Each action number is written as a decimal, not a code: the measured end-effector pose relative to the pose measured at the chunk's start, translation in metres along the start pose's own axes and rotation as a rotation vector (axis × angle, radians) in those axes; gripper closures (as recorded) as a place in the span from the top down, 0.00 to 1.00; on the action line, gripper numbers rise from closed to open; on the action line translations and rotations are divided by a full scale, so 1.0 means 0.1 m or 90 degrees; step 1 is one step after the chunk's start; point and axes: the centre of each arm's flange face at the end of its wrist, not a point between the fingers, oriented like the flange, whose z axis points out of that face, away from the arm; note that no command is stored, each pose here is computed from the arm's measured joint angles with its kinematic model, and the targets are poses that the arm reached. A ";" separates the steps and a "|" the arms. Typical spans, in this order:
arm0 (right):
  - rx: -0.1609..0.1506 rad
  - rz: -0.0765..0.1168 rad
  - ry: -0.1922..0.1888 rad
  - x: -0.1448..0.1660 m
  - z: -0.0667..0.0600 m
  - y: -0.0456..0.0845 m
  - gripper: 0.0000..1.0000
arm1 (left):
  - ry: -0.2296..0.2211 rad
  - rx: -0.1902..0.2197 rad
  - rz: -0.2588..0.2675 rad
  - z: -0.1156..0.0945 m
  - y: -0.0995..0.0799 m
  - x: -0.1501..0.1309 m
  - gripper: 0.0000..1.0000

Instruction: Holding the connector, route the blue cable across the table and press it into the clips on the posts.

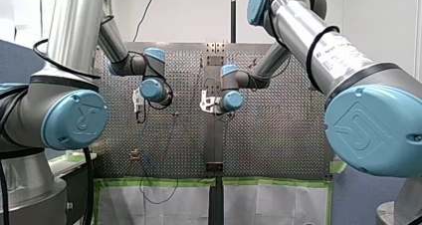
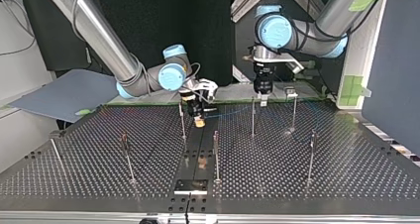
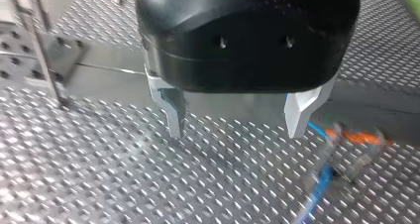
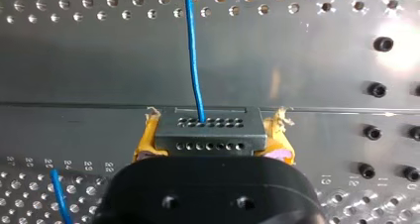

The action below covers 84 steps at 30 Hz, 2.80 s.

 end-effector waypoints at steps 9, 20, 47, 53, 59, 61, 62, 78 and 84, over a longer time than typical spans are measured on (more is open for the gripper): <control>-0.001 0.002 0.005 0.23 -0.08 -0.01 0.00 | -0.002 0.040 -0.031 -0.09 -0.36 0.09 1.00; -0.003 -0.002 -0.035 0.16 -0.17 -0.04 0.00 | -0.012 0.085 -0.051 0.12 -0.74 0.20 1.00; -0.009 0.002 -0.035 0.17 -0.15 0.06 0.00 | 0.030 0.052 -0.085 0.79 -0.60 0.70 1.00; -0.007 0.002 -0.035 0.17 -0.16 0.05 0.00 | 0.022 0.056 -0.093 0.95 -0.58 0.56 1.00; -0.008 0.004 -0.035 0.17 -0.15 0.05 0.00 | 0.049 0.069 -0.088 1.06 -0.62 0.67 1.00; -0.007 0.004 -0.035 0.17 -0.15 0.06 0.00 | 0.060 0.070 -0.086 1.08 -0.63 0.74 1.00; -0.007 0.005 -0.035 0.17 -0.15 0.06 0.00 | 0.065 0.069 -0.084 1.09 -0.63 0.76 1.00; -0.008 0.004 -0.035 0.17 -0.15 0.07 0.00 | 0.078 0.048 -0.062 1.04 -0.70 0.83 0.00; -0.008 0.004 -0.035 0.17 -0.15 0.06 0.00 | 0.074 0.052 -0.064 1.02 -0.73 0.79 0.00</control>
